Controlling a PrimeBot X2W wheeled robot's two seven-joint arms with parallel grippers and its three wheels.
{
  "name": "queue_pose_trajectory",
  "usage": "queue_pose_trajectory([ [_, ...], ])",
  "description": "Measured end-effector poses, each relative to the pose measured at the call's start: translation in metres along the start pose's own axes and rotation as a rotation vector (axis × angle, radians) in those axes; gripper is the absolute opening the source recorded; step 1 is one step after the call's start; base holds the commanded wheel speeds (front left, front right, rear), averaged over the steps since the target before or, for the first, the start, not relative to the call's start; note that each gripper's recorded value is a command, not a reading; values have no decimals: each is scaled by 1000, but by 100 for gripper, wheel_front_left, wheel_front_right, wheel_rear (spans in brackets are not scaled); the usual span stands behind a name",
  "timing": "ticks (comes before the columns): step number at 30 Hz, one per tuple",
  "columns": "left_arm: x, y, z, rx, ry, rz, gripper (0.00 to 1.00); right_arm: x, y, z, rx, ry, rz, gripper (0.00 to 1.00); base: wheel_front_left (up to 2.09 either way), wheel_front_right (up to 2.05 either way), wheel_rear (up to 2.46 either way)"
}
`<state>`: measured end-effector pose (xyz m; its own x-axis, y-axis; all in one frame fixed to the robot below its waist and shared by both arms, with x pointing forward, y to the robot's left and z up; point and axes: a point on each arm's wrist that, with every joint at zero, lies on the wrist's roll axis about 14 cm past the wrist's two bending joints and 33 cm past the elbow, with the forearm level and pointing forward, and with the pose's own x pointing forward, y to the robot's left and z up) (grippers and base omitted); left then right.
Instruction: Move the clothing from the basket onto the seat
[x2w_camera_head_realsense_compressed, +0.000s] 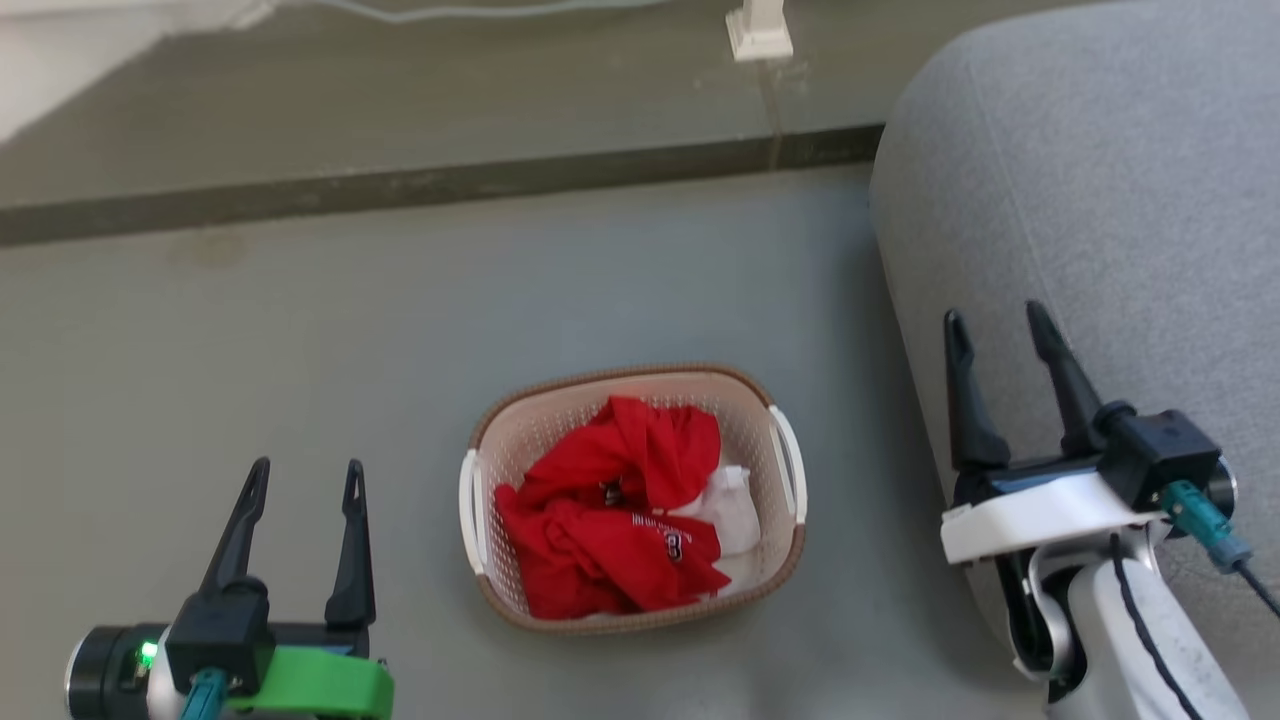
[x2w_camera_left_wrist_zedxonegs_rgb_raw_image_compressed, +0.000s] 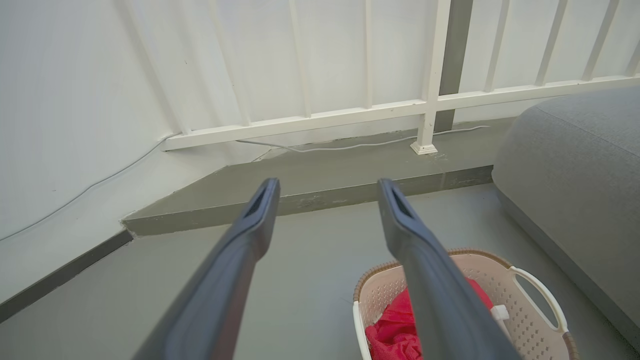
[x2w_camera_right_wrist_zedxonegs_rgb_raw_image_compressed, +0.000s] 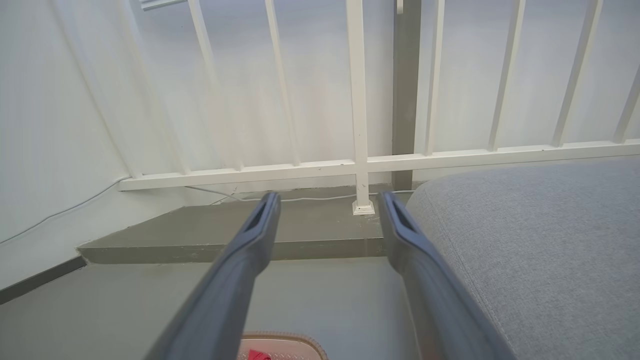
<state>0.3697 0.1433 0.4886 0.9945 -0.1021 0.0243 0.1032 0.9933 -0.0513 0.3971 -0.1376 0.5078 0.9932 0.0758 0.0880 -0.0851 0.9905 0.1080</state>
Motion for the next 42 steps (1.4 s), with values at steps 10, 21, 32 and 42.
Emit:
queue_pose_trajectory([
  [10, 35, -11, -39, 5, 90, -67, 100, 31, -21, -6, -12, -14, -54, 100, 0, 0, 0],
  [21, 67, -29, -111, 4, 257, -159, 100, 63, -53, -21, -23, -16, -134, 100, 0, 0, 0],
  [32, 107, -70, -174, 48, 351, -359, 100, 93, -80, -42, -61, -21, -184, 100, 0, 0, 0],
  [42, 120, -102, -232, 60, 443, -492, 100, 118, -93, -71, -81, -10, -196, 100, 0, 0, 0],
])
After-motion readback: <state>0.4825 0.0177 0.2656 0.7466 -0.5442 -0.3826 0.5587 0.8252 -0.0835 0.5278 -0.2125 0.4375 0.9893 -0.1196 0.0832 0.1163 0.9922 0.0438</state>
